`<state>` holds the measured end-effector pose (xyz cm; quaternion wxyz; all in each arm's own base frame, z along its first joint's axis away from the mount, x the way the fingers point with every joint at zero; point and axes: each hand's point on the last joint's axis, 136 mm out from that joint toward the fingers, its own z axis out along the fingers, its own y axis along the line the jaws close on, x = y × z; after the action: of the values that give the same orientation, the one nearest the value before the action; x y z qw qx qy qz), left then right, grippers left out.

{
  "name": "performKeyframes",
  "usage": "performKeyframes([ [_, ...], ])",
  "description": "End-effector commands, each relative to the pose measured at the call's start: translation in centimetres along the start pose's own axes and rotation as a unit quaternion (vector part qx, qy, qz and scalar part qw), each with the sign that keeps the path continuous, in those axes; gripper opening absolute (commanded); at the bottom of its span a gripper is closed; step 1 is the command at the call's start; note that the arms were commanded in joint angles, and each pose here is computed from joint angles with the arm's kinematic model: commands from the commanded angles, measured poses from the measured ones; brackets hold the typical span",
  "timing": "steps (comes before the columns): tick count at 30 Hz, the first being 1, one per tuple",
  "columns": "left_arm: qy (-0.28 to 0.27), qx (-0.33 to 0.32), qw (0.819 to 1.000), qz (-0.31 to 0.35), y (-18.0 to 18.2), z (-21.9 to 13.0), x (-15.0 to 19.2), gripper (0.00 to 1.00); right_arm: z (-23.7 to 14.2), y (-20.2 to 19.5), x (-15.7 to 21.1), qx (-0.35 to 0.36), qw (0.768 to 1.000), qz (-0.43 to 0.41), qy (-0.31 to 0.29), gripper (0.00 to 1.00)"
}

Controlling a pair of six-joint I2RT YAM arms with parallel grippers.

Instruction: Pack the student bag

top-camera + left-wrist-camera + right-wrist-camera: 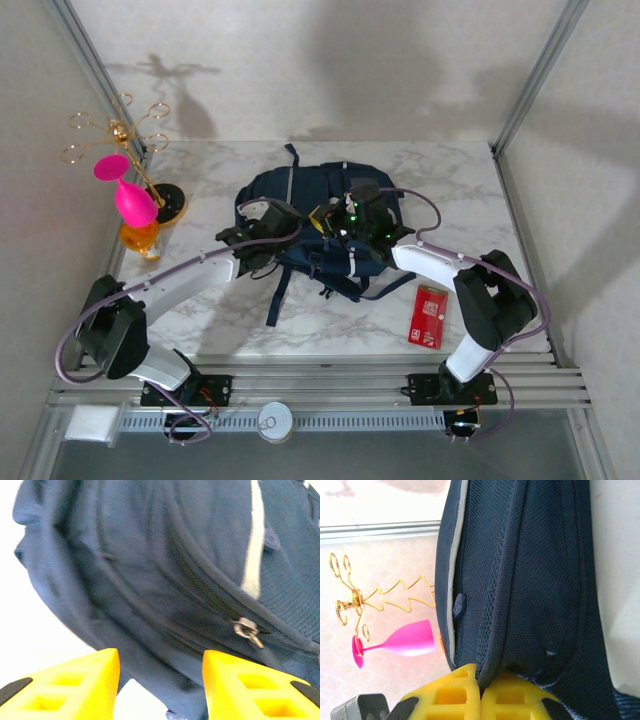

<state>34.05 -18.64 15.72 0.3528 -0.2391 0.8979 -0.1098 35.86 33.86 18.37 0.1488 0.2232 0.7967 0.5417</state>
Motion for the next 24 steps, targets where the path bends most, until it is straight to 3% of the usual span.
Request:
performKeyframes([
  [1,-0.025,-0.012,0.999,-0.016,1.5,-2.3,-1.1,0.46,-2.0,7.3,0.0,-0.108,0.993,-0.049,-0.003,0.00],
  [5,-0.019,0.031,0.999,-0.023,-0.8,-2.6,-0.8,0.48,-2.1,7.5,0.1,-0.114,0.992,-0.046,-0.002,0.00],
  [10,-0.003,0.063,0.998,0.029,-4.4,-1.6,0.6,0.54,-2.2,7.5,-0.1,-0.110,0.993,-0.046,-0.007,0.00],
  [18,-0.019,0.046,0.998,0.043,-6.7,0.3,-0.1,0.58,-2.3,7.2,0.2,-0.121,0.992,-0.024,0.000,0.00],
  [24,-0.029,0.038,0.999,0.025,-6.9,2.1,-0.7,0.67,-2.3,7.1,0.6,-0.128,0.992,-0.009,0.011,0.00],
])
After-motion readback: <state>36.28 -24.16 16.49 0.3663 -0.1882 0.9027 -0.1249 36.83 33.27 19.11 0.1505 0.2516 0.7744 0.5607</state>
